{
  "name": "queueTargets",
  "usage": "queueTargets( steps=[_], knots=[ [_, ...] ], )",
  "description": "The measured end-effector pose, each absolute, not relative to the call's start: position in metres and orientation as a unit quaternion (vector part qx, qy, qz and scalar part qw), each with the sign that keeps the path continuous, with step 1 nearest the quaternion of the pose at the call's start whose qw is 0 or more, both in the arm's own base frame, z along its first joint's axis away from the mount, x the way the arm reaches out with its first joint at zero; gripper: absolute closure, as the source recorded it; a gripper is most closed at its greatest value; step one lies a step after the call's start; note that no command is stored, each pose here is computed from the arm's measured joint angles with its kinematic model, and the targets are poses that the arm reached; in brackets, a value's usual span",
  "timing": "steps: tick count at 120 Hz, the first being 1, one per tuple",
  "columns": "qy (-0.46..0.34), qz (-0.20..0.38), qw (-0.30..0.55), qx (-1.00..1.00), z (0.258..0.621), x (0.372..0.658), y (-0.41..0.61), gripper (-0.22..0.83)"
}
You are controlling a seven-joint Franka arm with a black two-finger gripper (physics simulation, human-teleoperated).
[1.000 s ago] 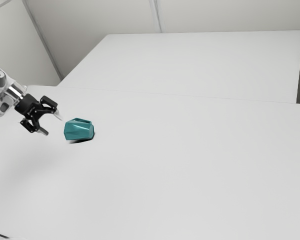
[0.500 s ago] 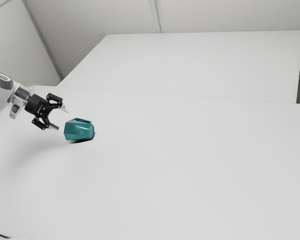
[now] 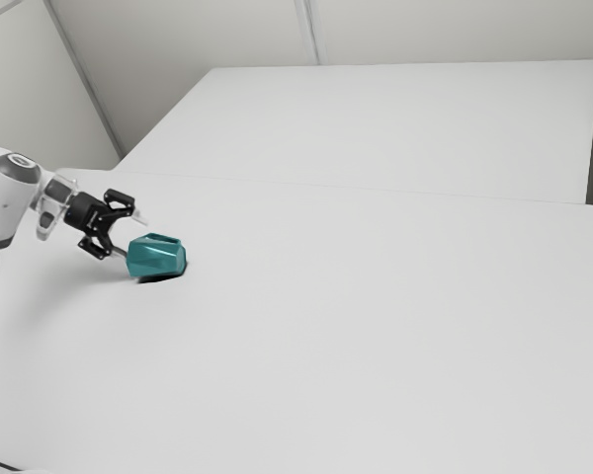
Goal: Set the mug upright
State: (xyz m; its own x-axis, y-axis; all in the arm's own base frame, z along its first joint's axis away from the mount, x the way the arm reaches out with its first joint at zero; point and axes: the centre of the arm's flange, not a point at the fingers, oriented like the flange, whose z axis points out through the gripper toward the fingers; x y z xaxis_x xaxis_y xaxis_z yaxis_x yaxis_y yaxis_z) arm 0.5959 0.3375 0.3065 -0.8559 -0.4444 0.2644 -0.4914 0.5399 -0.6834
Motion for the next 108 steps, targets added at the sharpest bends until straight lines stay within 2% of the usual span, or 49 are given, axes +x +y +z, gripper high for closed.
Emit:
queueTargets(
  steps=[32, 39, 56, 69, 82, 108],
  knots=[
    [-0.865, 0.420, 0.035, 0.271, 0.292, 0.601, 0.326, 0.01],
    [-0.864, 0.421, 0.036, 0.272, 0.289, 0.600, 0.325, 0.10],
    [-0.866, 0.419, 0.036, 0.272, 0.288, 0.602, 0.323, 0.45],
    [-0.868, 0.416, 0.034, 0.270, 0.289, 0.604, 0.321, 0.62],
    [-0.875, 0.411, 0.031, 0.255, 0.301, 0.614, 0.305, 0.71],
    [-0.886, 0.400, 0.021, 0.232, 0.326, 0.627, 0.281, 0.76]
  ],
)
